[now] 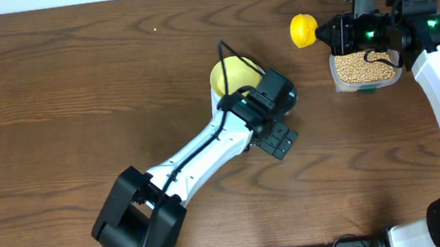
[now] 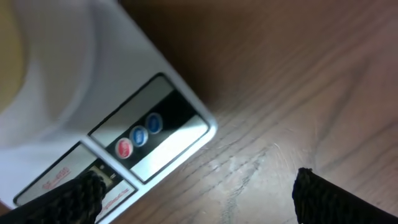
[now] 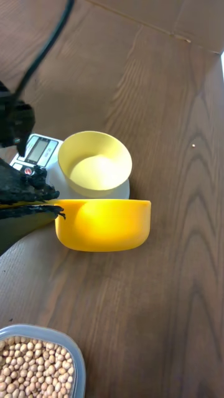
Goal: Scoop item into bowl and weigh 50g on scale
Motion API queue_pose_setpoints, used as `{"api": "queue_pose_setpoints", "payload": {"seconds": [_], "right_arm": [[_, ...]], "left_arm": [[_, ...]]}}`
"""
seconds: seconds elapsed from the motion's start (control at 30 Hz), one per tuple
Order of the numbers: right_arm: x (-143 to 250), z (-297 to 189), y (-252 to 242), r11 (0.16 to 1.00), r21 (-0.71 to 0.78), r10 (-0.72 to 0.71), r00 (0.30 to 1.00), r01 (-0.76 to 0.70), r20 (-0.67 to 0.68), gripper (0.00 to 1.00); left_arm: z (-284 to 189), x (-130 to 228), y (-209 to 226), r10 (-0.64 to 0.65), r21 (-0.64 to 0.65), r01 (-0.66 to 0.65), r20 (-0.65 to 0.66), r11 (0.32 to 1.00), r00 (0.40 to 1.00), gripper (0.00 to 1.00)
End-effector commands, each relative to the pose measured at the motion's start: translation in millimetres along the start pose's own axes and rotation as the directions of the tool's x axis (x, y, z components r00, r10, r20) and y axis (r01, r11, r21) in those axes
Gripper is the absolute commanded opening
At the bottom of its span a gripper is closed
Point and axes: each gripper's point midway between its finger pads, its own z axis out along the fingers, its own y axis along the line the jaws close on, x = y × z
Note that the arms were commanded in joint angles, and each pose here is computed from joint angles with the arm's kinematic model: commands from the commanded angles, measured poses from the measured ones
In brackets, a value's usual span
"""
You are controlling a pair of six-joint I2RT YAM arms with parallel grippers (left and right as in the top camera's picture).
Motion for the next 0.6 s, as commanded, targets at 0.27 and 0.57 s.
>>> {"api": "queue_pose_setpoints", "payload": {"seconds": [0.27, 0.57], "right_arm": [[-9, -9, 4, 0.999, 0.008, -0.039, 0.999, 0.039, 0.028, 0.01], [-8, -9, 4, 0.999, 0.008, -0.045, 0.999, 0.045, 0.026, 0.01]], "left_arm": [[17, 8, 5, 0.134, -0.065, -0.137, -0.053, 0.988, 0.990, 0.98], [29, 15, 7, 0.164, -0.062, -0.170, -0.093, 0.984, 0.982, 0.98]]}}
